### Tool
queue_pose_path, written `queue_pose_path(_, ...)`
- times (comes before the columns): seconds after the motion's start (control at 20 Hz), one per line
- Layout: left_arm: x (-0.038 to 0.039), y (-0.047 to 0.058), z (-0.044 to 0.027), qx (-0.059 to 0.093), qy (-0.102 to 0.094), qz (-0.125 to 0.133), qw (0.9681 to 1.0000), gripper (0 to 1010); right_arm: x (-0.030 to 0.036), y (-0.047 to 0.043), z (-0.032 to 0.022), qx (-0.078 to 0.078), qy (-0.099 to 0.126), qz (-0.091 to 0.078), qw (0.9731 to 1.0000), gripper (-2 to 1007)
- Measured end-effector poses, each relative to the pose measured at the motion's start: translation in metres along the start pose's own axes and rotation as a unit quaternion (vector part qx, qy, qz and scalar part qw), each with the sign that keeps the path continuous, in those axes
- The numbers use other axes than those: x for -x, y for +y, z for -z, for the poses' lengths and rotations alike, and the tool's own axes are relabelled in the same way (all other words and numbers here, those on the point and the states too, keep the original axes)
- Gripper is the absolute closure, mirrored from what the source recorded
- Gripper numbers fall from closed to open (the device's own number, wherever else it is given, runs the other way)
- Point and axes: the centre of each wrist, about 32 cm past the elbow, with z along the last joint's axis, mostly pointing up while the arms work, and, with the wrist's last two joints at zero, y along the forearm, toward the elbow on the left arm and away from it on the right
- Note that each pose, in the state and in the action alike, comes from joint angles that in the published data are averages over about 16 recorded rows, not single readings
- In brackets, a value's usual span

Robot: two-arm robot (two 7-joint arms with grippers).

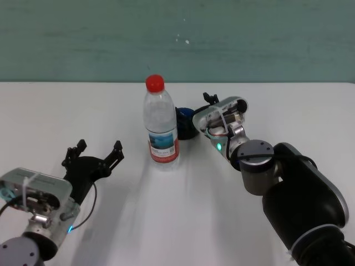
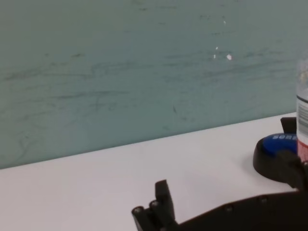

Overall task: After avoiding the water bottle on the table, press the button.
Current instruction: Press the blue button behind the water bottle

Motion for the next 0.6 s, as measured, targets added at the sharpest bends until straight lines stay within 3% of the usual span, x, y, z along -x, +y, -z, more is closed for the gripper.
queue_pose_path(0.6, 0.0000, 0.0000, 0.0000, 0.000, 0.000, 0.000, 1.0000, 6, 0.0016, -0.0009, 0.0064, 0.007, 0.000, 0.002, 1.0000, 2)
